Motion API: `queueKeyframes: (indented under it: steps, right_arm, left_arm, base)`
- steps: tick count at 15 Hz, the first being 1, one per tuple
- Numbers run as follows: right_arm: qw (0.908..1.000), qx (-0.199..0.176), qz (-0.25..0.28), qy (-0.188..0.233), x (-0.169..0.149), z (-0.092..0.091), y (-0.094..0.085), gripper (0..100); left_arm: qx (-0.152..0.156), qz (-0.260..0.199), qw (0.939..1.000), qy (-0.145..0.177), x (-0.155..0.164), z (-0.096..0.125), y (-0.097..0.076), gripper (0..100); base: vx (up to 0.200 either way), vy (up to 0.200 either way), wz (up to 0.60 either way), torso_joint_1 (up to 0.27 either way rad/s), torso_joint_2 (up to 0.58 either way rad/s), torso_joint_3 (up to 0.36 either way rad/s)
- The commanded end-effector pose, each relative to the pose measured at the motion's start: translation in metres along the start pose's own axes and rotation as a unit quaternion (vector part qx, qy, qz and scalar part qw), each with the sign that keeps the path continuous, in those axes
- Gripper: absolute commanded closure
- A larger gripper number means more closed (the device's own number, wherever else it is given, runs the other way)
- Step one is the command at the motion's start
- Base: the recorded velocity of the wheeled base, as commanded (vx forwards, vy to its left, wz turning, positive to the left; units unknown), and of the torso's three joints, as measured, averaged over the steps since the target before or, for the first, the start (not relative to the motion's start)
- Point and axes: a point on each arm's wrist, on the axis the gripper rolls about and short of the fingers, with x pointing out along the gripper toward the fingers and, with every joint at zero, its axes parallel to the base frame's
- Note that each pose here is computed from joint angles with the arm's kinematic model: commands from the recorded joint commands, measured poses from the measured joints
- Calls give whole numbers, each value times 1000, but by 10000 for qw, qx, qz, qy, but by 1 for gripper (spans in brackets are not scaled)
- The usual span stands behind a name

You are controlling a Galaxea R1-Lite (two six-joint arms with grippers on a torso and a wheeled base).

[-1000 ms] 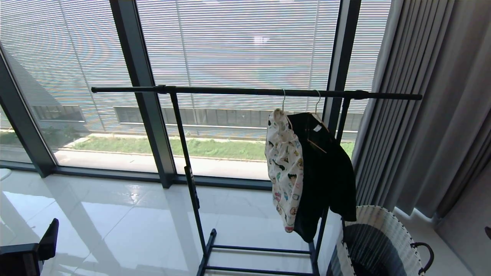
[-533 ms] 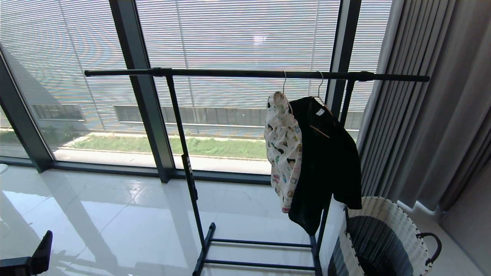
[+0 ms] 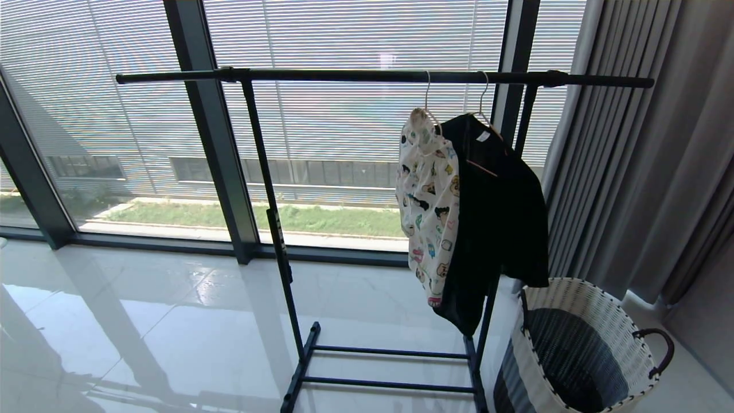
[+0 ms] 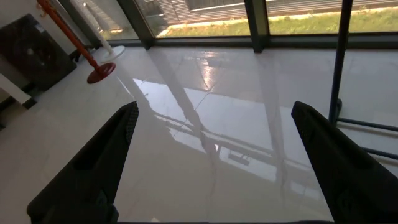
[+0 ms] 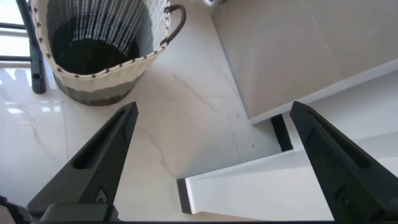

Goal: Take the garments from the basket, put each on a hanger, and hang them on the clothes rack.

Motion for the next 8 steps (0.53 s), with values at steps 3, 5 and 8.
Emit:
queueKeyframes:
  steps: [3, 5, 8]
  right_arm:
    - [9943, 729, -345, -691, -13, -43, -4, 0]
    - [9851, 1156, -567, -1137, -20, -52, -7, 0]
    - [9658, 1710, -1230, -1513, -30, -63, -8, 0]
  left_arm:
    - [-380, 319, 9963, -707, -17, -11, 5, 0]
    - [-395, 318, 9962, -707, -17, -11, 5, 0]
    - [-411, 317, 9961, -708, -17, -11, 5, 0]
  base:
    - [0, 0, 0, -185, 470, 279]
    - [0, 0, 0, -78, 207, 127]
    - [0, 0, 0, -16, 52, 31]
